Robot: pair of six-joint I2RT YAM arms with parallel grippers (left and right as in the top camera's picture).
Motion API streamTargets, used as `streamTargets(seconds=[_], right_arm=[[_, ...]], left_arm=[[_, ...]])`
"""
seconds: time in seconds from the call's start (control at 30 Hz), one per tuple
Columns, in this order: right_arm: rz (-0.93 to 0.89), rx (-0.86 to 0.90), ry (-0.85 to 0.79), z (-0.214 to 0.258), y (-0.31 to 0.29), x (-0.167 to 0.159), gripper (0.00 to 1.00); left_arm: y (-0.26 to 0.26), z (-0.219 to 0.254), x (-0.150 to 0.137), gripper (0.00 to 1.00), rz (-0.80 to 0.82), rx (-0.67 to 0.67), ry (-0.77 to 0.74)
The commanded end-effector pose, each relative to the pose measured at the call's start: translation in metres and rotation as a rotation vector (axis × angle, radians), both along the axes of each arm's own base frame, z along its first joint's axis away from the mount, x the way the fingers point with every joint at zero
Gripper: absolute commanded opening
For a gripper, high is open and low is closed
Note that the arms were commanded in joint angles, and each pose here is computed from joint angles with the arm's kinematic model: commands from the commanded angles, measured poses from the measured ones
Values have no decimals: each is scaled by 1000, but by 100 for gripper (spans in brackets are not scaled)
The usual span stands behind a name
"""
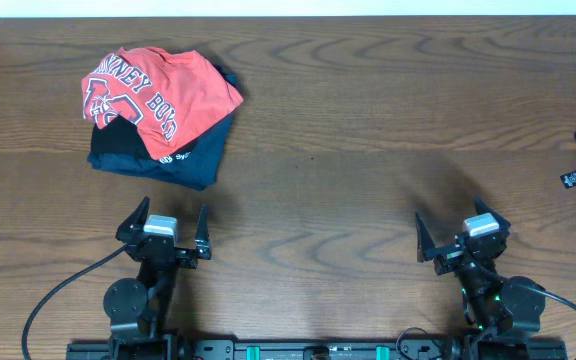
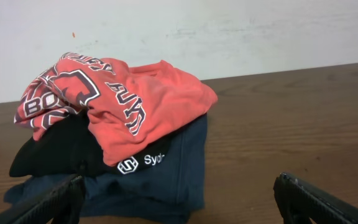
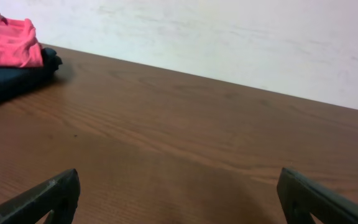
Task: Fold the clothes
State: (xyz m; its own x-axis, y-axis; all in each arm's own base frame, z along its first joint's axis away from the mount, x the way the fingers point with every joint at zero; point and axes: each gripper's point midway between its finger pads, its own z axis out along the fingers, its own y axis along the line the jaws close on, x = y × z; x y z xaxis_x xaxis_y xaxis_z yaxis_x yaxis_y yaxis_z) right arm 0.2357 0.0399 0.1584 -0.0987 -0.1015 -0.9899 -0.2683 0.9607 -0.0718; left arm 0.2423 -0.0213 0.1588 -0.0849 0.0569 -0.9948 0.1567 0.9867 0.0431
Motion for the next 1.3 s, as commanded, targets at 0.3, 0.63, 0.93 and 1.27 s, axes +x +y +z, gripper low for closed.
streamTargets(seconds=[0.3,0.63,0.93,1.27], right_arm=[[16,1,-3,0,3,-1,99],[60,142,34,1,13,-4,99],[154,230,-143,67,26,-13,99],[20,207,222,85,10,15,99]], left_arm=[[-3,-15,0,98,-18,-9,32],[-37,-13,-9,98,-195,-249,89],[-50,55,-22,98,-288,-294,-12],[-42,90,8,98,-185,-365,378]])
